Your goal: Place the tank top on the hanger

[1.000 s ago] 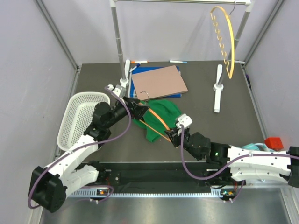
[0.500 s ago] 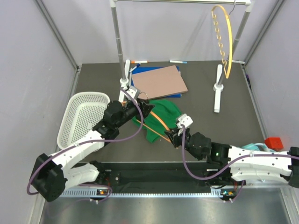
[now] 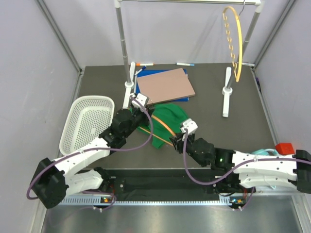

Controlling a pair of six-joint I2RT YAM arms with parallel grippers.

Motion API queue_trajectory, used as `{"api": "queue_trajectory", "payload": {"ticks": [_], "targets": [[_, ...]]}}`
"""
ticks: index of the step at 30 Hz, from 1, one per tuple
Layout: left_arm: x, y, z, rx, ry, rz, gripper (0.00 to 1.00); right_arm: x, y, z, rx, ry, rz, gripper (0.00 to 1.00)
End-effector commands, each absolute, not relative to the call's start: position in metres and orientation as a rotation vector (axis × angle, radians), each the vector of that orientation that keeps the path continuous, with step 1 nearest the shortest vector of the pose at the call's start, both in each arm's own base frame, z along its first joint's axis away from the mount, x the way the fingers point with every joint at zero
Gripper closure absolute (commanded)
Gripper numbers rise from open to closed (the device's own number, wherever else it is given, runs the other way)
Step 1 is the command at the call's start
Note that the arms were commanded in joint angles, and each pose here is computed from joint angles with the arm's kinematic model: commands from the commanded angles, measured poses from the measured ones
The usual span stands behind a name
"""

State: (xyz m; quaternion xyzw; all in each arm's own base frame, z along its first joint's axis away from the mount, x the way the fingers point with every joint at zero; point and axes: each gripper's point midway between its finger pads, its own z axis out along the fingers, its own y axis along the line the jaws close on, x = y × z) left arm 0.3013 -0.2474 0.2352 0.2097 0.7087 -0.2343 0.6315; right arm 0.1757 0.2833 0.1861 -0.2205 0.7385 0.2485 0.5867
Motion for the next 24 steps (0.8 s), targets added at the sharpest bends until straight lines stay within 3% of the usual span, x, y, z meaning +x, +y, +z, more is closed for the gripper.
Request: {"api": "queue_trajectory", "payload": {"ticks": [1, 2, 5, 11, 15, 18, 24], "targets": [[0.311, -0.229, 0.228, 0.419, 1.590, -0.411, 1.00, 0.186, 0.287, 0.217, -0.351, 1.697, 0.595, 0.43], [0.313, -0.227, 0.225, 0.409, 1.593, -0.400, 1.00, 0.187, 0.285, 0.214, -0.348, 1.710, 0.573, 0.19], [0.313, -0.224, 0.218, 0.389, 1.603, -0.388, 1.00, 0.192, 0.273, 0.218, -0.320, 1.733, 0.504, 0.09], [0.319, -0.212, 0.205, 0.323, 1.630, -0.331, 1.00, 0.172, 0.279, 0.223, -0.363, 1.733, 0.625, 0.12], [0.321, -0.211, 0.201, 0.292, 1.649, -0.329, 1.00, 0.138, 0.325, 0.225, -0.475, 1.718, 0.746, 0.14], [0.322, -0.205, 0.201, 0.255, 1.659, -0.319, 1.00, 0.110, 0.366, 0.214, -0.565, 1.742, 0.796, 0.14], [0.319, -0.198, 0.209, 0.204, 1.653, -0.327, 1.00, 0.102, 0.406, 0.162, -0.508, 1.885, 0.826, 0.17]]}}
